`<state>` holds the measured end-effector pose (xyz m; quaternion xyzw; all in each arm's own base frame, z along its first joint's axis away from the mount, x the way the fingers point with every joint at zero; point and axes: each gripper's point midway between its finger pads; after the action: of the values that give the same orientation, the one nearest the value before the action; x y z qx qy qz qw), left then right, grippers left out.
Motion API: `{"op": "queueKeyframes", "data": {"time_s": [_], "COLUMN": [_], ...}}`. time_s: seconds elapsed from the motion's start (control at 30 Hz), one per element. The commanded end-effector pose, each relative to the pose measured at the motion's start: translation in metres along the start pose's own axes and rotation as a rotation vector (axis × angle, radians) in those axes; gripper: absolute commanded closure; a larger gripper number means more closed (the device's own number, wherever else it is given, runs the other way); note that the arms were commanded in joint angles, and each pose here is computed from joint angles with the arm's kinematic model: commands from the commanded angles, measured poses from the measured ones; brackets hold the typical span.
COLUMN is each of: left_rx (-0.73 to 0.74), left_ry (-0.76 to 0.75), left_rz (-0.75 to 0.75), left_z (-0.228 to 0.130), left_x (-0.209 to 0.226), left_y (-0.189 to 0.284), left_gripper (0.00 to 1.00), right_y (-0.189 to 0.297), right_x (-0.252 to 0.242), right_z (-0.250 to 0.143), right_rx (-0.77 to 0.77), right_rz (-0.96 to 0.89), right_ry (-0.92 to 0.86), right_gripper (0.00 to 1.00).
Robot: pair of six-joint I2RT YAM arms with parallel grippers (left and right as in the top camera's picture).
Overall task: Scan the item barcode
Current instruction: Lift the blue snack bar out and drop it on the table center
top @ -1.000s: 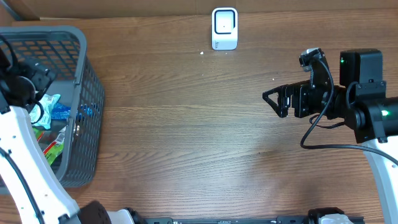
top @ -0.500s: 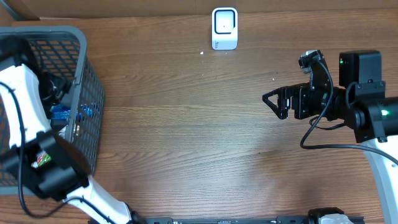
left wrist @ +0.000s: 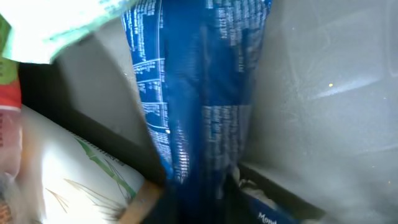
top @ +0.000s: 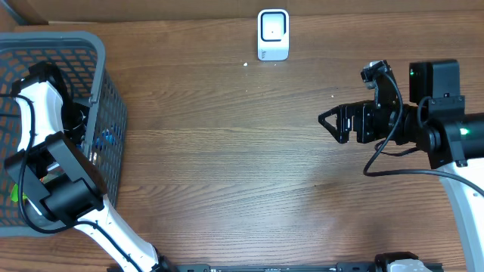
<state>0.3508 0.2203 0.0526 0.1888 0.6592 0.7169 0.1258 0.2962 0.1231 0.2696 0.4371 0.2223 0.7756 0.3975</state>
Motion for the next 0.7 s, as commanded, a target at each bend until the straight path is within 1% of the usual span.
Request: {"op": "queueKeyframes", "data": {"time_s": [0.0, 0.07, 0.2, 0.33, 0.53, 0.6, 0.67], "left_rx": [0.01, 0.018, 0.036, -0.023, -0.253, -0.348, -0.439], "left_ry": [0.001, -0.015, -0.058, -0.07, -0.065, -0.055, -0.077], "left_rz": [0.02, 0.014, -0.056, -0.12, -0.248, -0.295, -0.351], "left_z": [-0.002, -0.004, -0.008, -0.004, 0.003, 0.001, -0.006], "left_x": [0.002, 0.001, -0.008, -0.011, 0.002, 0.01, 0.015], "left_y": [-0.007, -0.006, 0.005, 0.039, 0.137, 0.175, 0.211], "left_gripper": [0.96, 0.96, 0.96, 0.96, 0.96, 0.96, 0.96], "right_y": [0.002, 0.002, 0.002, 0.002, 0.002, 0.002, 0.002], "right_x": [0.006, 0.005, 0.005, 0.005, 0.005, 0.005, 0.005], "right_z": [0.005, 0.005, 0.005, 0.006, 0.006, 0.006, 0.006], "right_rx": [-0.012, -0.012, -0.012, -0.015, -0.014, -0.014, -0.015], "right_rz": [0.013, 0.013, 0.013, 0.014, 0.014, 0.014, 0.014], "right_ry": [0.011, 0.012, 0.011, 0.013, 0.012, 0.012, 0.013], "right_gripper": [0.0, 0.0, 0.0, 0.0, 0.0, 0.0, 0.0]}}
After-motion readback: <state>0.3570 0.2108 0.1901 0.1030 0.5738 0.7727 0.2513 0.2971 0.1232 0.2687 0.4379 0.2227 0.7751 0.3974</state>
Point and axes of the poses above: each gripper's point midway between its finger pads, its own y axis back along the fingers, its own x axis along the line the jaws close on, z = x × y, and after that the axes turned 5 degrees about -y, right-handed
